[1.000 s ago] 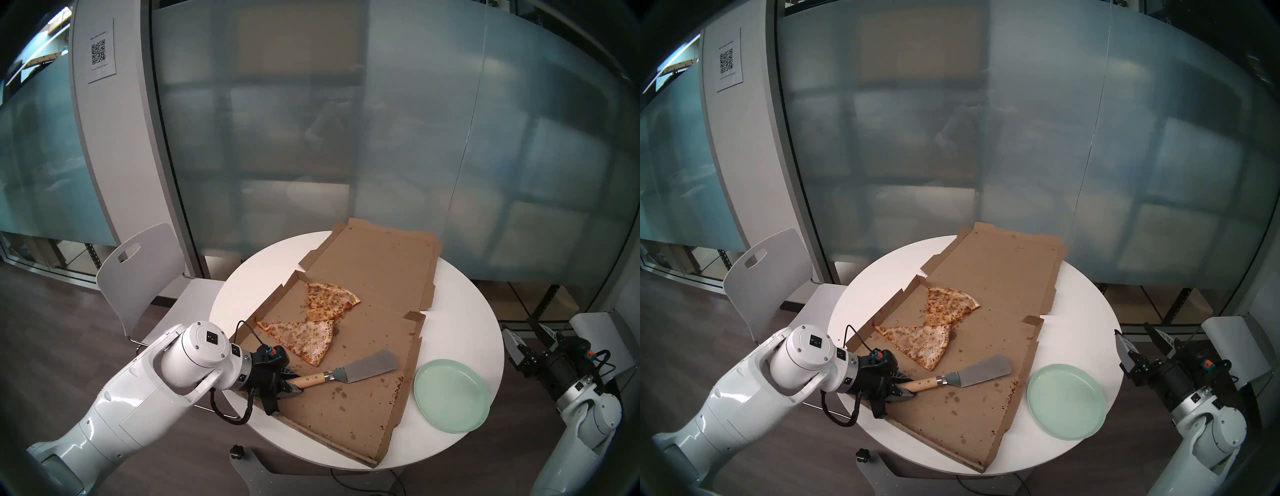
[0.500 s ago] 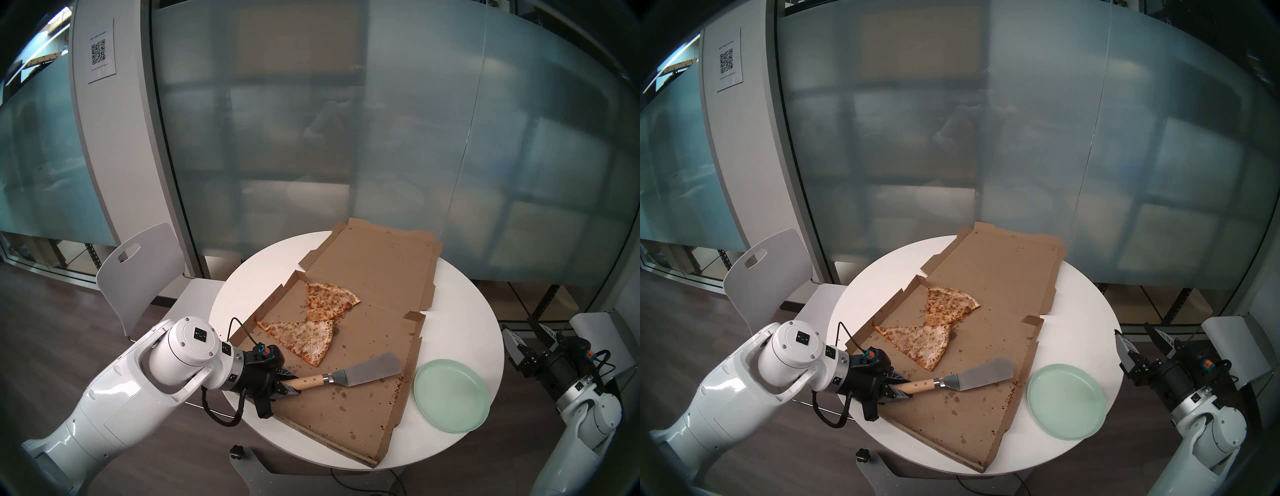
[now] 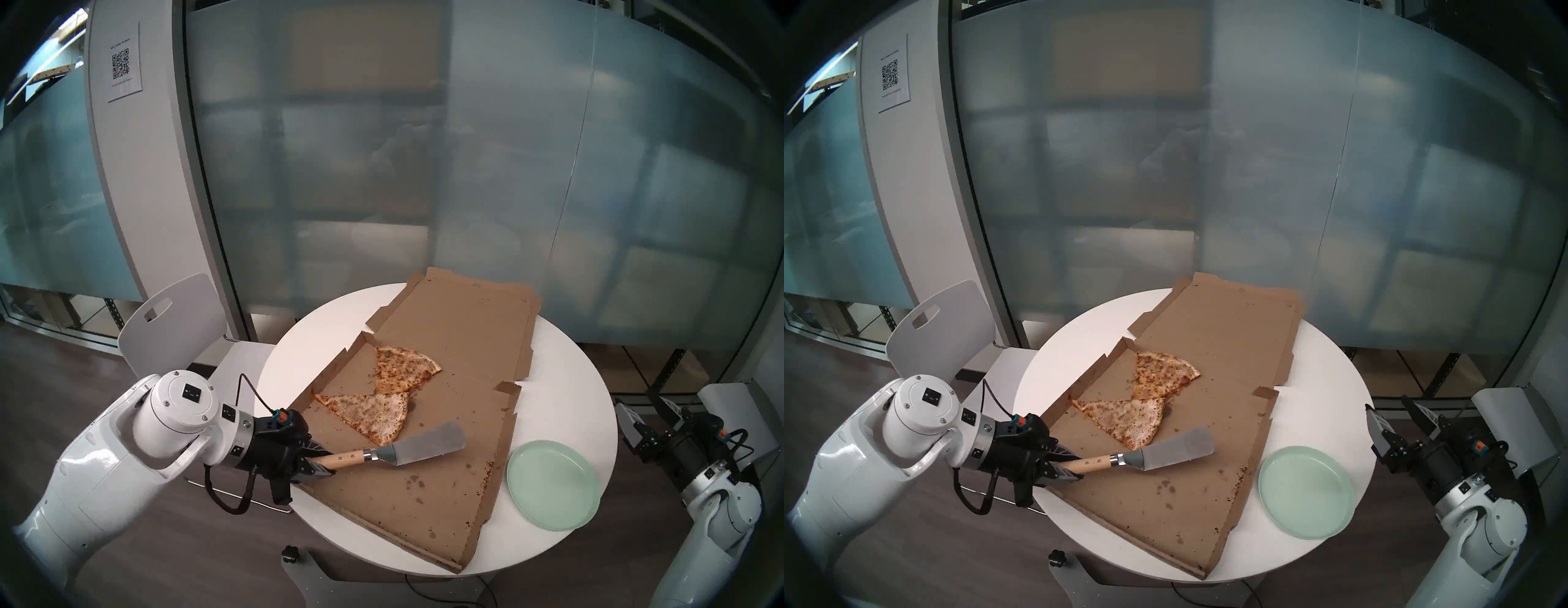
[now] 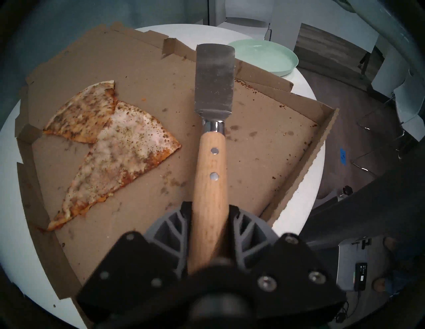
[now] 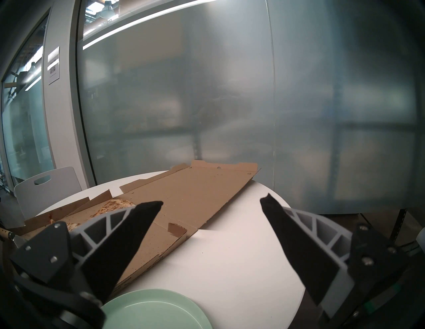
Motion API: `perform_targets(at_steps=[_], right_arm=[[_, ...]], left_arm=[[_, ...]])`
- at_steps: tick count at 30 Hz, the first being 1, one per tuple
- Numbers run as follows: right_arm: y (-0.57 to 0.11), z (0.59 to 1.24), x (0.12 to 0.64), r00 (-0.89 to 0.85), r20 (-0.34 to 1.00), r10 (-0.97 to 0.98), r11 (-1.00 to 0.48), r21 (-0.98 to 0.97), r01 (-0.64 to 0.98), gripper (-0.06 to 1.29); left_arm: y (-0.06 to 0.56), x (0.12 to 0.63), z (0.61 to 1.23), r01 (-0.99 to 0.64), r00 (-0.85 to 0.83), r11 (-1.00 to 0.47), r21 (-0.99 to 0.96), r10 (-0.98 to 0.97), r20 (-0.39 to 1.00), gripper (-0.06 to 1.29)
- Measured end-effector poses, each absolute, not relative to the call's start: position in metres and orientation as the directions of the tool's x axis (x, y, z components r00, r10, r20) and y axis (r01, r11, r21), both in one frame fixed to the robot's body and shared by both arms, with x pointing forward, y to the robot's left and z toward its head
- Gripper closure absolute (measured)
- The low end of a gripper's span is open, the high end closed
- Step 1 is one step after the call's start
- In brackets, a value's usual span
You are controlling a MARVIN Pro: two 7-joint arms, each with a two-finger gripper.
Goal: Put pizza slice onto the plate
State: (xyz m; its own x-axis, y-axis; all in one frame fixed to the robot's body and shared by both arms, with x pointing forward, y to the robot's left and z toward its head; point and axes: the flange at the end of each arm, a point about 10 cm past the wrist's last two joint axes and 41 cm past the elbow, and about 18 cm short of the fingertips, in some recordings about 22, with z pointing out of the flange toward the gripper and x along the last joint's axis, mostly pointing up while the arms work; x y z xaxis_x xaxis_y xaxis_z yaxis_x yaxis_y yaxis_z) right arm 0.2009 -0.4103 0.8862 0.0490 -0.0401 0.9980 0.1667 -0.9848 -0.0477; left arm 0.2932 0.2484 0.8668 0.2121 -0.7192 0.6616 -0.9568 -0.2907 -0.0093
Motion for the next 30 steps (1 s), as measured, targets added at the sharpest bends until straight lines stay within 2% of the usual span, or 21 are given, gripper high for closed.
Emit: perform_targets(at_steps=[14, 30], right_arm=[[-0.41, 0.886, 0.201, 0.049, 0.998, -0.04, -0.985, -0.048, 0.167, -0.01], [-0.41, 0.886, 0.201, 0.049, 0.998, -0.04, -0.985, -0.048, 0.167, -0.01]], left_arm=[[0.299, 0.276, 0.867, -0.956, 0.235, -0.292, 0.017, -0.732, 0.64, 0.95], [0.293, 0.271, 0.845, -0.97, 0.219, -0.235, 0.057, -0.757, 0.616, 0.95]])
